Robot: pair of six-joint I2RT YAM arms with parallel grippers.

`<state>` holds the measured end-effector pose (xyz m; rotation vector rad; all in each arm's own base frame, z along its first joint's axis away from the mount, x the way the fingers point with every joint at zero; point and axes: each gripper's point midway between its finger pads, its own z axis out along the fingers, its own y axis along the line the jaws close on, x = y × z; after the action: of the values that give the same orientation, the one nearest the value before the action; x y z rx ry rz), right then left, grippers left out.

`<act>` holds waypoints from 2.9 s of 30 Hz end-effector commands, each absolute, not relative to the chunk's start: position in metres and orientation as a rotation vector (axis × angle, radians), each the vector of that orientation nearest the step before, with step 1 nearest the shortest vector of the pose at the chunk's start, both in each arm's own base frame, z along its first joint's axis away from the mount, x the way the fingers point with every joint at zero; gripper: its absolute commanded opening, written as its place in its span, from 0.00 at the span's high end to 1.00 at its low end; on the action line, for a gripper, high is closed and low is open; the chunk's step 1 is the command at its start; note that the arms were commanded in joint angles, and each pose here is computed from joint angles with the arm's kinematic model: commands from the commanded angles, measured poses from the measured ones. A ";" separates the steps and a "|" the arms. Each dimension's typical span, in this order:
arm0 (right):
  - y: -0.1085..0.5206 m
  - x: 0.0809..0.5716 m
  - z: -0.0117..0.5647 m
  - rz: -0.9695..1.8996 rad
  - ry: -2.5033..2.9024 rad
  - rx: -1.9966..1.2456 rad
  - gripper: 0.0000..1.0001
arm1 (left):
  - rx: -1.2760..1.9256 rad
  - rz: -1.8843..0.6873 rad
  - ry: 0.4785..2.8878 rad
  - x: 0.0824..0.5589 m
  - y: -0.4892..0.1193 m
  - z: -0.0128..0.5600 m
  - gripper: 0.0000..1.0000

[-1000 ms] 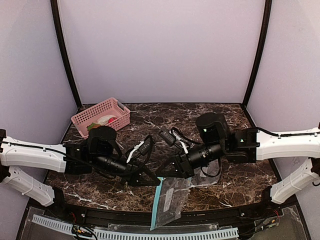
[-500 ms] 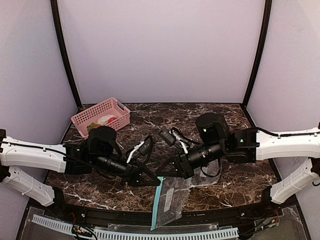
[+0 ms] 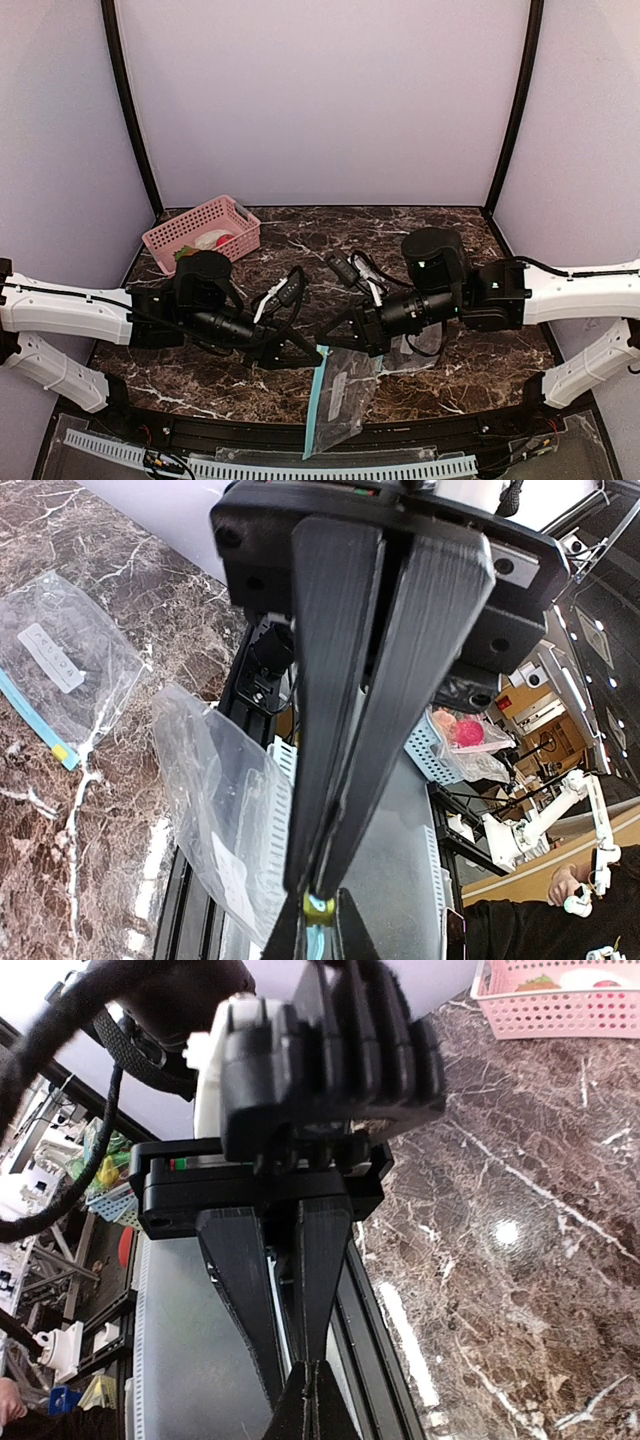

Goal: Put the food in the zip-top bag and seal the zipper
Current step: Hold the zipper from the zipper food storage bag, then unzip the zipper of the food storage bag.

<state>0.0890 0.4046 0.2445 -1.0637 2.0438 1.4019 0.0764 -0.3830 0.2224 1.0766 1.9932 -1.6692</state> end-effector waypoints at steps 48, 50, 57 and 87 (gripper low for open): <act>0.397 0.084 0.225 1.245 2.022 -1.174 1.00 | 1.090 -1.704 1.925 0.076 -0.390 0.238 0.99; 0.396 0.088 0.226 1.212 2.009 -1.164 1.00 | 1.091 -1.705 1.924 0.076 -0.390 0.238 0.99; 0.394 0.096 0.225 1.138 1.997 -1.159 1.00 | 1.093 -1.703 1.917 0.076 -0.390 0.240 0.99; 0.371 0.160 0.230 0.771 2.027 -0.866 1.00 | 1.101 -1.725 1.932 0.077 -0.398 0.232 0.99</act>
<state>0.1251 0.3877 0.2296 -1.0116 1.9982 0.9458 0.0973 -0.3955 0.2118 0.9996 2.0182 -1.6191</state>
